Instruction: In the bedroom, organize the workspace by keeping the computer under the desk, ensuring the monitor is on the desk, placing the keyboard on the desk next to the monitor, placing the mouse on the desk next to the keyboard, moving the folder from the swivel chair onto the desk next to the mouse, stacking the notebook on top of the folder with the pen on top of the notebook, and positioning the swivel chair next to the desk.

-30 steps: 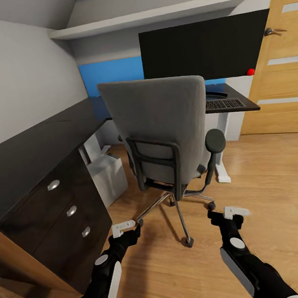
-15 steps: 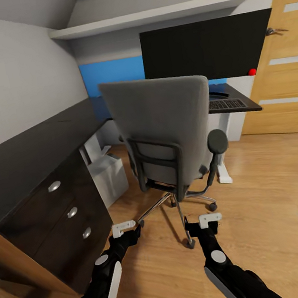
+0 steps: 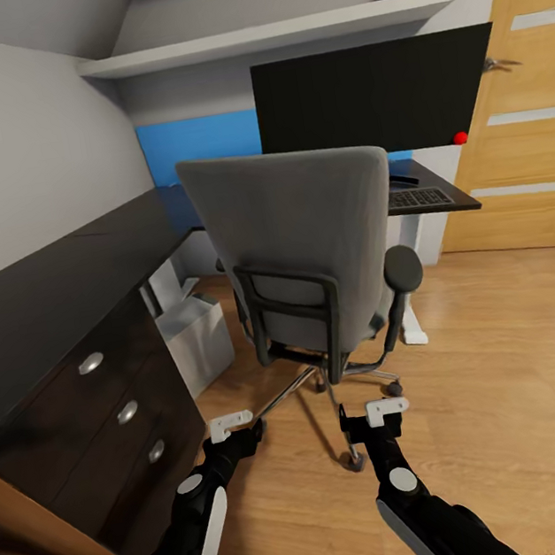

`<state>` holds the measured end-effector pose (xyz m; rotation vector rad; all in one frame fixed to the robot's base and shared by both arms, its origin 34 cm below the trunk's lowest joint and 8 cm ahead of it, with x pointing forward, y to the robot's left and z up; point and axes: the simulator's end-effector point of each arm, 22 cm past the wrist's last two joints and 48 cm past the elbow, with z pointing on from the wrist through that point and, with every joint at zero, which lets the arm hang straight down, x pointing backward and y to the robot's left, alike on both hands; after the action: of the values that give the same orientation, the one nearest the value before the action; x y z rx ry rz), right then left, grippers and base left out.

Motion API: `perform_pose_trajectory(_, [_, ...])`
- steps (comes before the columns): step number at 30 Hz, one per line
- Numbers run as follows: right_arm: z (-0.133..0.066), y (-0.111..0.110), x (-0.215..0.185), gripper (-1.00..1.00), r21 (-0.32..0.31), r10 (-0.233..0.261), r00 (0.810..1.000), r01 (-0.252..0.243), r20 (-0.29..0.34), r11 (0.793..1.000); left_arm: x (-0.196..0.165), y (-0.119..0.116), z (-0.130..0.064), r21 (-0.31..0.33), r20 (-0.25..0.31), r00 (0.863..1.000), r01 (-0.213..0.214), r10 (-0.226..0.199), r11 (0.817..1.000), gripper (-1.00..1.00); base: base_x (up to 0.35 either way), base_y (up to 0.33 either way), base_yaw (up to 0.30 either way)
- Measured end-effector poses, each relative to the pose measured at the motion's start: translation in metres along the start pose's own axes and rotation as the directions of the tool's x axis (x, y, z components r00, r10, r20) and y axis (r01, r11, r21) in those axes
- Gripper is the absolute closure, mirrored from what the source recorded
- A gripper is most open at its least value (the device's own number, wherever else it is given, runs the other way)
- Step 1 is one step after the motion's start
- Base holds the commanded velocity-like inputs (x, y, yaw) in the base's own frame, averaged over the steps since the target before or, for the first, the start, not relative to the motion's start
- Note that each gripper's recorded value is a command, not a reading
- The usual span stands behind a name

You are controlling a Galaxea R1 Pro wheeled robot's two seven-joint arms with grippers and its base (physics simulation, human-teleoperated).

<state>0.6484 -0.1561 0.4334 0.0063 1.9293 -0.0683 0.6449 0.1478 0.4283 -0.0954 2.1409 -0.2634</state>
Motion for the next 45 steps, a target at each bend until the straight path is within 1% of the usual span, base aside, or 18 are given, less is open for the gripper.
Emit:
perform_pose_trajectory(8, [0.0,0.0,-0.002,-1.0,0.0,0.0,1.0,0.0,0.003,1.0,-0.002,-0.001,-0.001,0.002,0.003,1.0,-0.001,0.001,1.0,-1.0,0.092,0.001,-0.034])
perform_pose_trajectory(20, [-0.001,0.0,-0.002,-1.0,0.0,-0.001,1.0,0.001,0.006,1.0,-0.002,-0.002,-0.001,0.003,0.004,1.0,-0.001,0.001,1.0,-1.0,0.301,0.0,-0.002])
perform_pose_trajectory(24, [0.0,-0.001,-0.003,-1.0,0.002,-0.001,1.0,0.001,0.006,1.0,-0.001,-0.007,-0.001,0.013,0.003,1.0,-0.01,0.01,1.0,-1.0,0.27,0.0,0.0])
perform_pose_trajectory(34, [-0.001,-0.009,-0.002,-1.0,0.044,-0.002,1.0,0.002,0.005,0.999,-0.001,-0.013,-0.001,0.023,0.003,1.0,-0.02,0.02,1.0,-1.0,0.136,0.0,0.0])
perform_pose_trajectory(39, [-0.001,-0.01,-0.002,-1.0,0.049,-0.001,1.0,0.001,0.006,0.999,-0.001,-0.014,-0.001,0.027,0.005,1.0,-0.024,0.024,0.999,-1.0,0.223,-0.013,0.0])
perform_pose_trajectory(45, [-0.001,-0.01,-0.003,-1.0,0.048,-0.003,1.0,0.002,0.007,0.999,-0.002,-0.015,-0.001,0.028,0.007,1.0,-0.024,0.024,0.999,-1.0,0.205,-0.129,0.0])
